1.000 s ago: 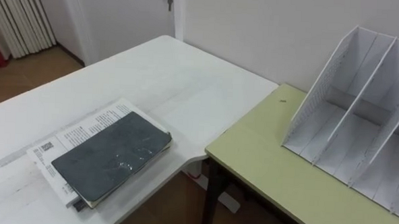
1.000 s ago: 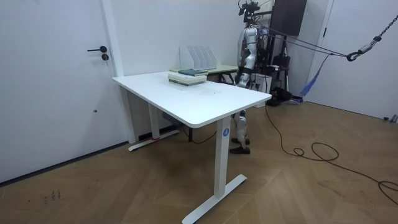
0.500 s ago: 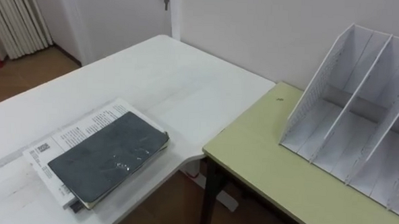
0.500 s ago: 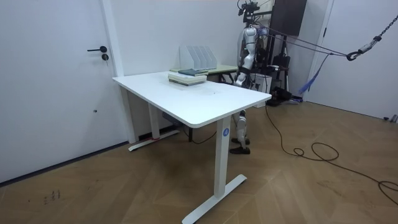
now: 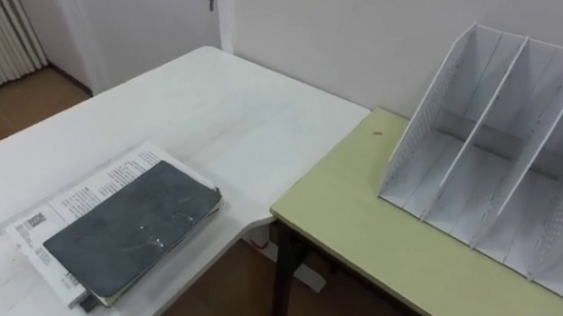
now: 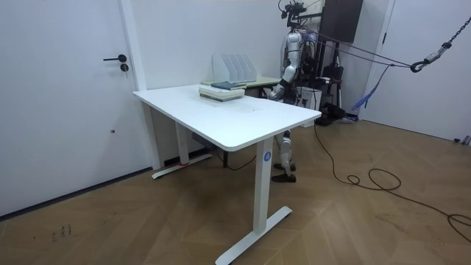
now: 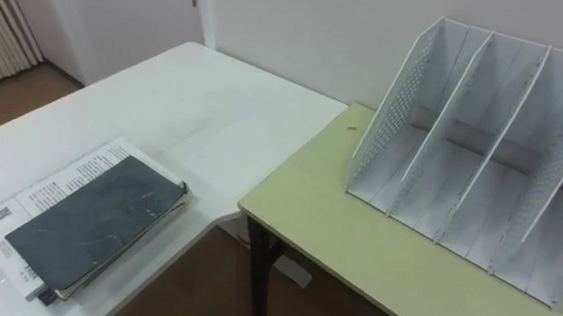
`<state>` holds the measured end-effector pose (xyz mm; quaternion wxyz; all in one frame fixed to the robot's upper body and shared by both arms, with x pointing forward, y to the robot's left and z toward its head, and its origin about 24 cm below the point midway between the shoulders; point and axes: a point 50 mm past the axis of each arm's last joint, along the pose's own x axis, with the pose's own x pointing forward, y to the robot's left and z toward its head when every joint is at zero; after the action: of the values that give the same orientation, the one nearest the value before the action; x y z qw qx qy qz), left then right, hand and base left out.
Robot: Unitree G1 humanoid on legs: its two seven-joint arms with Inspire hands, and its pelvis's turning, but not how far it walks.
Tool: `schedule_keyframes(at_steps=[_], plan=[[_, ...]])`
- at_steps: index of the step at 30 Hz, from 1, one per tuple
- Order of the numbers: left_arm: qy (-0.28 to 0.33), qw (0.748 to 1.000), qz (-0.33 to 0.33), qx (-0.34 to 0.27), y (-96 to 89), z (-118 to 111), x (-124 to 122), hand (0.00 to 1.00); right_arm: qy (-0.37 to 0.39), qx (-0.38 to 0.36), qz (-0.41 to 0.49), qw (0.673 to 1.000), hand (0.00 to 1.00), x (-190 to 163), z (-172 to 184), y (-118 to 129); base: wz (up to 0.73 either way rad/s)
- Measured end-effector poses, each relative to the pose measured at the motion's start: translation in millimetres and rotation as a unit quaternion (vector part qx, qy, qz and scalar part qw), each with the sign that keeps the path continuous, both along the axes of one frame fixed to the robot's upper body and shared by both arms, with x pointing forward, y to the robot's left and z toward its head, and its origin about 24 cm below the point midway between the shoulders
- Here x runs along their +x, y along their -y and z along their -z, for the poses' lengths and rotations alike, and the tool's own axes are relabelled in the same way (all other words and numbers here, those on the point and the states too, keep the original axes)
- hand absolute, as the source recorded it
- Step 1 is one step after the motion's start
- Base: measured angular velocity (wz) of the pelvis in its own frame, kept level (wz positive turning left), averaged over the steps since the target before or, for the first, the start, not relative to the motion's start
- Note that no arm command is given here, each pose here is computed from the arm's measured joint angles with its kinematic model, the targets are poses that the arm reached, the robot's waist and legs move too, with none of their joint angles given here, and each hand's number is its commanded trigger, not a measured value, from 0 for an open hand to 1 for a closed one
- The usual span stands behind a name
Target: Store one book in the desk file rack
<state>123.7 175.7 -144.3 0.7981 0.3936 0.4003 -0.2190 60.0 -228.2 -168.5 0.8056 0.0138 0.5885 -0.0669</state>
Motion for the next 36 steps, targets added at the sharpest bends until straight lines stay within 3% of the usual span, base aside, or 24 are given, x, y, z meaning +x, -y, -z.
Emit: schedule_keyframes(at_steps=[2, 7, 13, 17, 22, 27, 36], plan=[[0.049, 0.996, 0.069, 0.017, 12.0, -13, 18, 0.00, 0.004, 0.002, -0.001, 1.000, 0.00, 2, -1, 1, 0.04], [0.172, 0.969, 0.172, 0.031, 45.5, -50, 51, 0.00, 0.006, 0.002, -0.005, 1.000, 0.00, 4, -1, 2, 0.00], [0.207, 0.949, 0.235, 0.035, 68.3, -60, 55, 0.00, 0.009, 0.005, -0.010, 1.000, 0.00, 7, -1, 1, -0.01], [0.270, 0.929, 0.249, 0.043, 75.0, -79, 65, 0.00, 0.009, 0.002, -0.023, 1.000, 0.00, 10, -2, 2, -0.01], [0.366, 0.897, 0.243, 0.050, 77.6, -110, 78, 0.00, 0.007, 0.001, -0.023, 1.000, 0.00, 9, -2, 2, 0.02], [0.406, 0.880, 0.240, 0.059, 76.4, -123, 82, 0.00, 0.003, -0.002, -0.014, 1.000, 0.00, 7, -2, 3, 0.01], [0.469, 0.860, 0.170, 0.113, 41.1, -143, 98, 0.00, -0.001, -0.004, -0.003, 1.000, 0.00, 4, -2, 6, 0.00]])
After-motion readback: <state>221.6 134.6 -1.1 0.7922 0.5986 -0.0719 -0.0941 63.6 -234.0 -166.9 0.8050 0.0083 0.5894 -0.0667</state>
